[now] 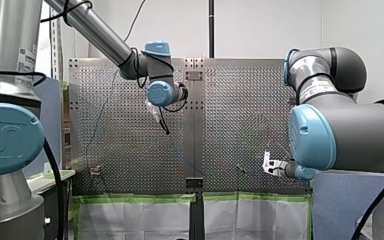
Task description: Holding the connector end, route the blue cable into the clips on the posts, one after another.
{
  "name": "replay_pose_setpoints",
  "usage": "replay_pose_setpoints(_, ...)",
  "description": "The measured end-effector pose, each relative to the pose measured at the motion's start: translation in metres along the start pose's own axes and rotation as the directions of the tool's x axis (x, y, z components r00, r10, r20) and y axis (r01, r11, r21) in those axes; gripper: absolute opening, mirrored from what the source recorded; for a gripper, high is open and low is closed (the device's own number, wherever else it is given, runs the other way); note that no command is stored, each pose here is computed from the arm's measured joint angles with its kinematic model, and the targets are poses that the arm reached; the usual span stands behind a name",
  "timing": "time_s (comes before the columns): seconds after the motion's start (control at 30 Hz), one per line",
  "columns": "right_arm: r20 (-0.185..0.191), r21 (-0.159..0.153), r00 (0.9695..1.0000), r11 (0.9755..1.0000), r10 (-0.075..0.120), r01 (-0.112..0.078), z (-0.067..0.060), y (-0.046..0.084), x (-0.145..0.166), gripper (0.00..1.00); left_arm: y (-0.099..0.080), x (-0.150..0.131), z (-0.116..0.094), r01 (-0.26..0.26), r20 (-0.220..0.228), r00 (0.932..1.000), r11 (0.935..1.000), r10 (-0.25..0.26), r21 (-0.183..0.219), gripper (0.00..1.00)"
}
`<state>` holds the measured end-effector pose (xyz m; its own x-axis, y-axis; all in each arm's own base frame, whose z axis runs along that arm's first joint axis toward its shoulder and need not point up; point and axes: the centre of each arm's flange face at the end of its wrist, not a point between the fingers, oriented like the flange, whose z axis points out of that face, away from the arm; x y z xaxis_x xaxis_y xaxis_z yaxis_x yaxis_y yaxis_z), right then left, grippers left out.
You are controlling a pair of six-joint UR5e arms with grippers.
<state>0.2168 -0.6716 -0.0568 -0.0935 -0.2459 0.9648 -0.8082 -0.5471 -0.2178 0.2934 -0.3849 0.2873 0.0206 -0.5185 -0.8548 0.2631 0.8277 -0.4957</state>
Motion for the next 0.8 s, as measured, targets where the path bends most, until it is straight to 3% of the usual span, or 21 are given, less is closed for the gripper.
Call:
replay_pose_setpoints(0.5,0.000,0.001,1.0000,1.0000,0.000,0.000,0.000,0.000,0.000,0.00,0.058,0.076,-0.041,-0.046,-0.109,0.9933,0.9973,0.039,-0.057,1.00)
replay_pose_setpoints(0.67,0.000,0.002,1.0000,1.0000,0.000,0.000,0.000,-0.001,0.000,0.00,0.081,0.090,-0.060,-0.116,-0.149,0.9838,0.9875,0.100,-0.106,1.00)
replay_pose_setpoints(0.8,0.001,0.004,1.0000,1.0000,0.000,0.000,0.001,-0.002,0.000,0.00,0.089,0.087,-0.075,-0.152,-0.171,0.9765,0.9820,0.132,-0.112,1.00)
